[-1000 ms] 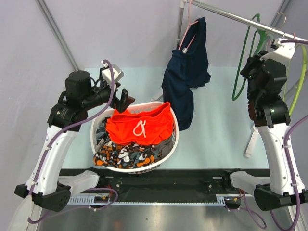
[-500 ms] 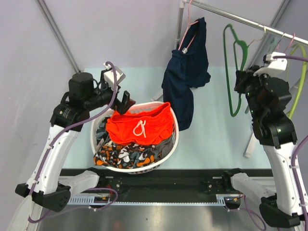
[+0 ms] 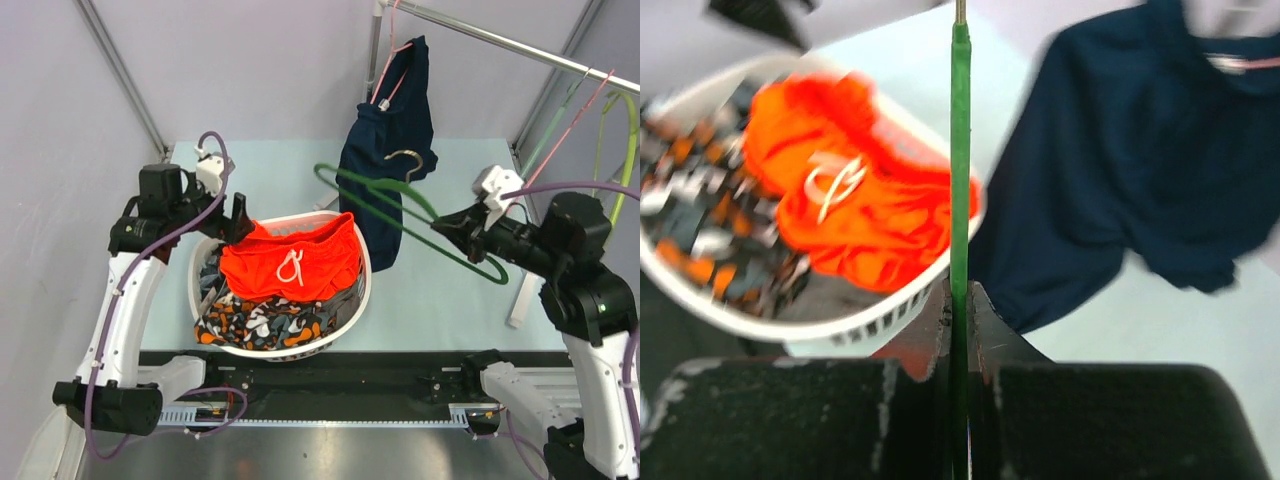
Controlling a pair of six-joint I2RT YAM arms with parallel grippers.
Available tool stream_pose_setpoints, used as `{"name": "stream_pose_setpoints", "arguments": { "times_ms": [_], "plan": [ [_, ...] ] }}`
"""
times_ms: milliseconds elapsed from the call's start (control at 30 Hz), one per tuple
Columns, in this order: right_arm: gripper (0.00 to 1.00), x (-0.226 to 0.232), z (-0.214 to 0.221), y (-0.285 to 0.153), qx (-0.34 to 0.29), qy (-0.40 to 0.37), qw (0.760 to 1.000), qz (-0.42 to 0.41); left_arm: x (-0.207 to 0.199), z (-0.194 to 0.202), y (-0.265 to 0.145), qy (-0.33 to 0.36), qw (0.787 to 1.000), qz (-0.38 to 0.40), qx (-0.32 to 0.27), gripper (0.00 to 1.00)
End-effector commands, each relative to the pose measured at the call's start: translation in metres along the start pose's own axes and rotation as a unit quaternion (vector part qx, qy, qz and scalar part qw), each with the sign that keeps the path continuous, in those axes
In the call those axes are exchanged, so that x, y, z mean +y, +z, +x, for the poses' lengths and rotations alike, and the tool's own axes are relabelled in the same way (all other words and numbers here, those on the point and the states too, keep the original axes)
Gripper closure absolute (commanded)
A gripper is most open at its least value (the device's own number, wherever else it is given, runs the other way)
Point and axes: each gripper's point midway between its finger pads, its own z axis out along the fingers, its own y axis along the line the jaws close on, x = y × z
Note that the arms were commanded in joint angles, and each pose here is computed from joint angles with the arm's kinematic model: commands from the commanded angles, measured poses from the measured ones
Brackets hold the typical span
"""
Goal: Place the shorts on the hanger
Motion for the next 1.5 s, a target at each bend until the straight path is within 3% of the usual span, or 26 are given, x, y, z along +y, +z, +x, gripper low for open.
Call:
{"name": "stream_pose_setpoints", "arguments": {
  "times_ms": [0,133,167,367,633,1000,1100,1267,1333,1467],
  "plan": [
    [1.0,0.031,0.006,0.023,0.014,-0.092,0.984,-0.154,0.008,0.038,-0.005,-0.029,0.998,-0.018,0.047,0.11],
    [1.0,0.045,-0.001,0.049,0.016,-0.167,0.966,-0.198,0.023,0.071,-0.002,-0.061,0.993,-0.036,0.093,0.26],
    [1.0,0.055,-0.002,0.054,0.015,-0.2,0.956,-0.214,0.024,0.074,-0.002,-0.06,0.993,-0.038,0.098,0.35],
    [1.0,0.07,-0.007,0.07,0.006,-0.25,0.937,-0.245,0.024,0.083,0.004,-0.039,0.995,-0.032,0.088,0.56],
    [1.0,0.074,-0.01,0.074,-0.003,-0.278,0.93,-0.241,0.048,0.068,0.024,-0.008,0.996,-0.056,0.067,0.58],
    [1.0,0.08,-0.006,0.087,-0.004,-0.307,0.919,-0.246,0.054,0.072,0.038,0.013,0.995,-0.049,0.088,0.59],
    [1.0,0.083,-0.004,0.097,-0.003,-0.319,0.915,-0.247,0.051,0.064,0.036,0.011,0.996,-0.043,0.082,0.68],
    [1.0,0.085,-0.004,0.115,-0.003,-0.333,0.914,-0.232,0.042,0.046,0.026,0.023,0.997,-0.041,0.067,0.93],
    [1.0,0.085,-0.005,0.122,-0.003,-0.34,0.914,-0.221,0.04,0.043,0.022,0.024,0.996,-0.043,0.068,0.99],
    [1.0,0.088,-0.001,0.131,0.002,-0.344,0.915,-0.212,0.039,0.042,0.018,0.018,0.996,-0.045,0.072,1.0]
  ]
}}
